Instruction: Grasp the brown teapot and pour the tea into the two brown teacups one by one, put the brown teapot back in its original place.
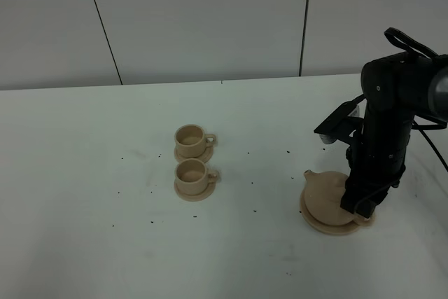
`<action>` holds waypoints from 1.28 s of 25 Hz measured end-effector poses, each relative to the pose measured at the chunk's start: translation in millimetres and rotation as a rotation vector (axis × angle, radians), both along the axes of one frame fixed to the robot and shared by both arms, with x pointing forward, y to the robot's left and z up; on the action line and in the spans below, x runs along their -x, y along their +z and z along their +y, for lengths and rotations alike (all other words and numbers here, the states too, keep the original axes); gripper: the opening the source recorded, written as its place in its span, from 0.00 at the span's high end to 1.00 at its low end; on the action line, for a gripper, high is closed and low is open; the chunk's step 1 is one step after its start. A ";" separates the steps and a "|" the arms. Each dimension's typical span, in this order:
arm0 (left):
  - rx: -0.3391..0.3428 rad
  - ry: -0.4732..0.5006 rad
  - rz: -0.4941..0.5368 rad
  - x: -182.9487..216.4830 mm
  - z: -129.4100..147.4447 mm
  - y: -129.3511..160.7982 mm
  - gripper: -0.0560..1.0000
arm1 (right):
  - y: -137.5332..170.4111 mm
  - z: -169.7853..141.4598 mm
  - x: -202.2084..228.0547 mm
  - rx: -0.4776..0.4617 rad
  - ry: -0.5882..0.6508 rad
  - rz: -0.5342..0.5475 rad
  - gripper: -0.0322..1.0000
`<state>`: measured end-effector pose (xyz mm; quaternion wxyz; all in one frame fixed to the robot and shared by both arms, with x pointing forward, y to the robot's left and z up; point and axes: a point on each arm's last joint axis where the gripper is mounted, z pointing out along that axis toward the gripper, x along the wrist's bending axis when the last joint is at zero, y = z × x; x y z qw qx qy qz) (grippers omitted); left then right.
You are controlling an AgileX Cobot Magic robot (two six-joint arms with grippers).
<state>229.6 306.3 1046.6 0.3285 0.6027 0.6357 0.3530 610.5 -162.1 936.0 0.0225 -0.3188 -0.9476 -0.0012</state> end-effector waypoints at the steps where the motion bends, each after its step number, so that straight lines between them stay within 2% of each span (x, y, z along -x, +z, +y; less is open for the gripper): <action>1: 0.000 0.000 0.000 0.0 0.0 0.0 0.71 | -0.4 0.1 0.1 0.000 0.001 0.001 0.62; 32: 0.000 0.000 0.000 0.0 0.0 0.0 0.71 | -6.3 2.4 0.6 -0.018 0.053 0.022 0.63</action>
